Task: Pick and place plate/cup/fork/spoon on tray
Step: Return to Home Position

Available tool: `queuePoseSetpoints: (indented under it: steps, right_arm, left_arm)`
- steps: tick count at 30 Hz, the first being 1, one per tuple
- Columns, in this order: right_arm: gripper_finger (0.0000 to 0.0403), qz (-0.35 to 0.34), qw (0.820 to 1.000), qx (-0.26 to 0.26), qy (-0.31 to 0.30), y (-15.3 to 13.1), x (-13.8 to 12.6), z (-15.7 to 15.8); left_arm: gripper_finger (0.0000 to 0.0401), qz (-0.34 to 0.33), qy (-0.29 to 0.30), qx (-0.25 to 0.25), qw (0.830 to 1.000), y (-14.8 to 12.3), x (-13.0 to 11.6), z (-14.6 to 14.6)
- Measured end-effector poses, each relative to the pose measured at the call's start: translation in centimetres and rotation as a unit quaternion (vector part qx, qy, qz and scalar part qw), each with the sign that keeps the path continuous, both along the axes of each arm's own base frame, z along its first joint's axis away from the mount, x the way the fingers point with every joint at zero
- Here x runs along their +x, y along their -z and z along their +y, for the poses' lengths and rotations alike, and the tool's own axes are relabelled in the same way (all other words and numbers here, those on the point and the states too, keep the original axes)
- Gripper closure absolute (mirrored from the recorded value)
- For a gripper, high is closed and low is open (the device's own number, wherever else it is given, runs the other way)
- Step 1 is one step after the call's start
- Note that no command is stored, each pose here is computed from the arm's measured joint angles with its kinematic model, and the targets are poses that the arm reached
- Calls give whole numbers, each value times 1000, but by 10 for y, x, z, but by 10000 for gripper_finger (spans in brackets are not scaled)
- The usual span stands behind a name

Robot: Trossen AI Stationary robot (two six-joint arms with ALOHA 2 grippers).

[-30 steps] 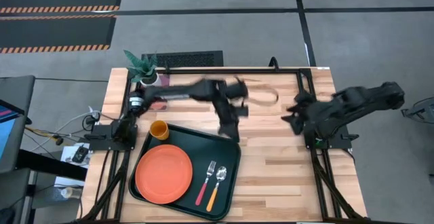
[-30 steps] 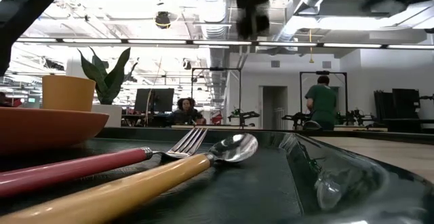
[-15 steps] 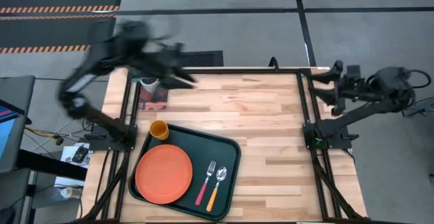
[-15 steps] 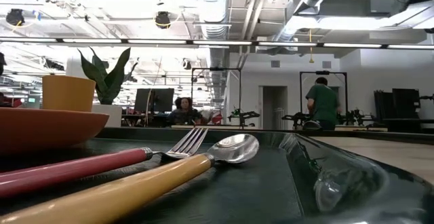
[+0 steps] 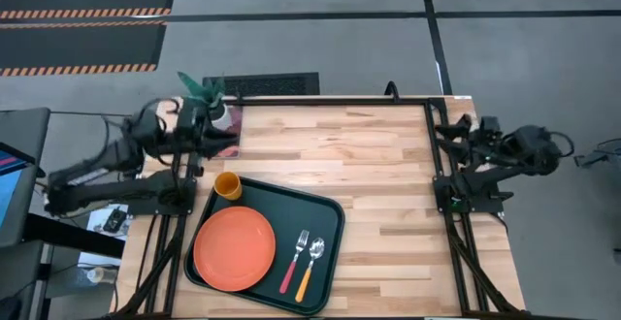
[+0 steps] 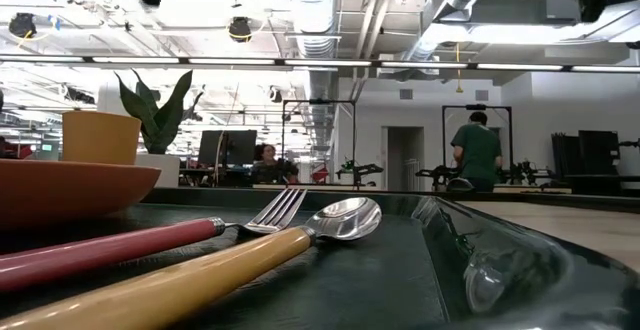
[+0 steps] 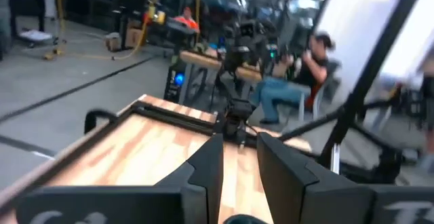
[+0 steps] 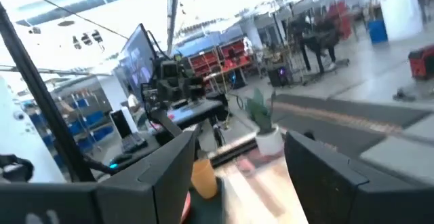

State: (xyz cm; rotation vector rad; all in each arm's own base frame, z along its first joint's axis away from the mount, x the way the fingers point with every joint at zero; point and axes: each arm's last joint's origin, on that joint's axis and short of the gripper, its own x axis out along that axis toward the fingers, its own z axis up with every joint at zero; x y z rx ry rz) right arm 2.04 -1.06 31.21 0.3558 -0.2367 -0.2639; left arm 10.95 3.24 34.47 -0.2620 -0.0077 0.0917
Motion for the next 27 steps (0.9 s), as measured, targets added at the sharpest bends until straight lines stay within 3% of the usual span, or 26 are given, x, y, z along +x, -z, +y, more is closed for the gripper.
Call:
queuePoseSetpoints:
  steps: [7,12,21,27]
  right_arm:
    - [148,10,999,47,-6,32,30,9]
    - [148,-15,996,81,-20,58,47,14]
    - [148,-13,996,82,-14,105,66,19]
    - [148,-38,995,85,-28,124,72,18]
  left_arm:
    - [323,-113,-14,-60,992,82,-13,-8]
    - [323,-131,-22,-90,987,118,-9,-15]
    - [323,-88,-66,-88,990,134,-4,-32]
    - [323,-83,-45,-101,990,136,-11,-36]
